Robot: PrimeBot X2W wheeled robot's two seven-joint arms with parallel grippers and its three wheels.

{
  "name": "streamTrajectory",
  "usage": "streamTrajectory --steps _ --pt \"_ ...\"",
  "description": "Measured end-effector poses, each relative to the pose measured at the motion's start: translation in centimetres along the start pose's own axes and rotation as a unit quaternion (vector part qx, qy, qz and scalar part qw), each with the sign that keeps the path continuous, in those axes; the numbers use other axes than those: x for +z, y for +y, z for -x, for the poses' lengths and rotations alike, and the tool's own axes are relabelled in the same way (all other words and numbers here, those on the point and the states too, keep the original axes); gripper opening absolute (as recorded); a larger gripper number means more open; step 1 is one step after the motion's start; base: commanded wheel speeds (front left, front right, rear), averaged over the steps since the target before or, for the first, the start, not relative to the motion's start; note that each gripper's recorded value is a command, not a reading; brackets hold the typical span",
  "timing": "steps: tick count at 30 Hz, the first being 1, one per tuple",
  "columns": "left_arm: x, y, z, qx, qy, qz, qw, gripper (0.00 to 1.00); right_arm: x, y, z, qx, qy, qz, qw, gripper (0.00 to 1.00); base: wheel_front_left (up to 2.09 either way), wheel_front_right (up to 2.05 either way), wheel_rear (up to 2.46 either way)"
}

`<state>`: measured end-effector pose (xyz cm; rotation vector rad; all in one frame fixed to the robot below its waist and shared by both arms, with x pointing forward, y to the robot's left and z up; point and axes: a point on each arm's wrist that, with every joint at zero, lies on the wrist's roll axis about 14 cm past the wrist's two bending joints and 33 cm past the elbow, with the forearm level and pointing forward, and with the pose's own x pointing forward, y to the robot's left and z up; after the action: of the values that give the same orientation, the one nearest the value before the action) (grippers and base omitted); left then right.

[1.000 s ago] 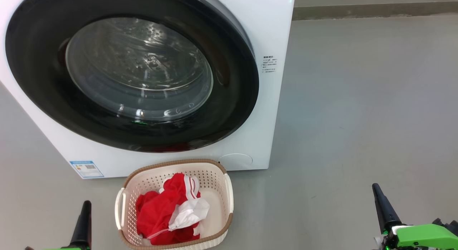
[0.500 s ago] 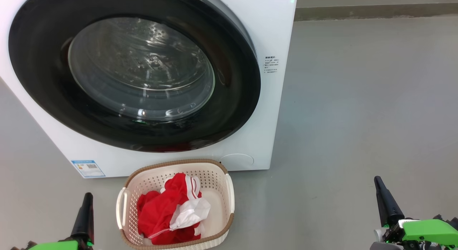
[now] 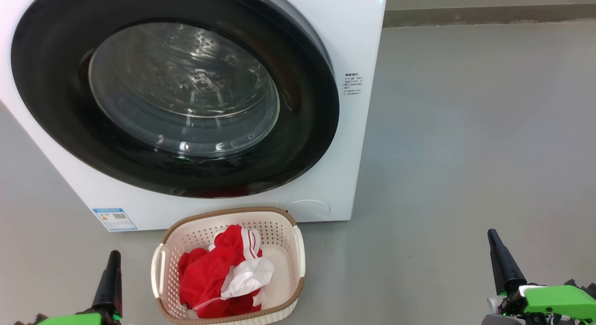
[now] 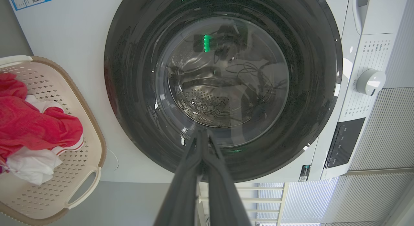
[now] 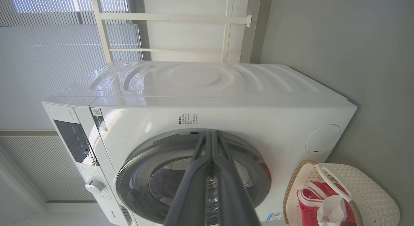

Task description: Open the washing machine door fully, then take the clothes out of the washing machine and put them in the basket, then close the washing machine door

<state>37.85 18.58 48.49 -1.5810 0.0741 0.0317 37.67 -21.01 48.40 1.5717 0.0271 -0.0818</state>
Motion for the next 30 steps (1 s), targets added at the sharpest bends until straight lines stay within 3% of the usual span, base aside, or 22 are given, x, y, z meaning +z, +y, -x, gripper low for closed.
streamTrajectory --steps 30 --pt "0.04 0.0 0.0 0.0 -0.001 0.0 1.0 0.0 0.01 -0.04 0.0 -0.001 -0.001 -0.001 1.0 0.0 0.0 0.0 0.0"
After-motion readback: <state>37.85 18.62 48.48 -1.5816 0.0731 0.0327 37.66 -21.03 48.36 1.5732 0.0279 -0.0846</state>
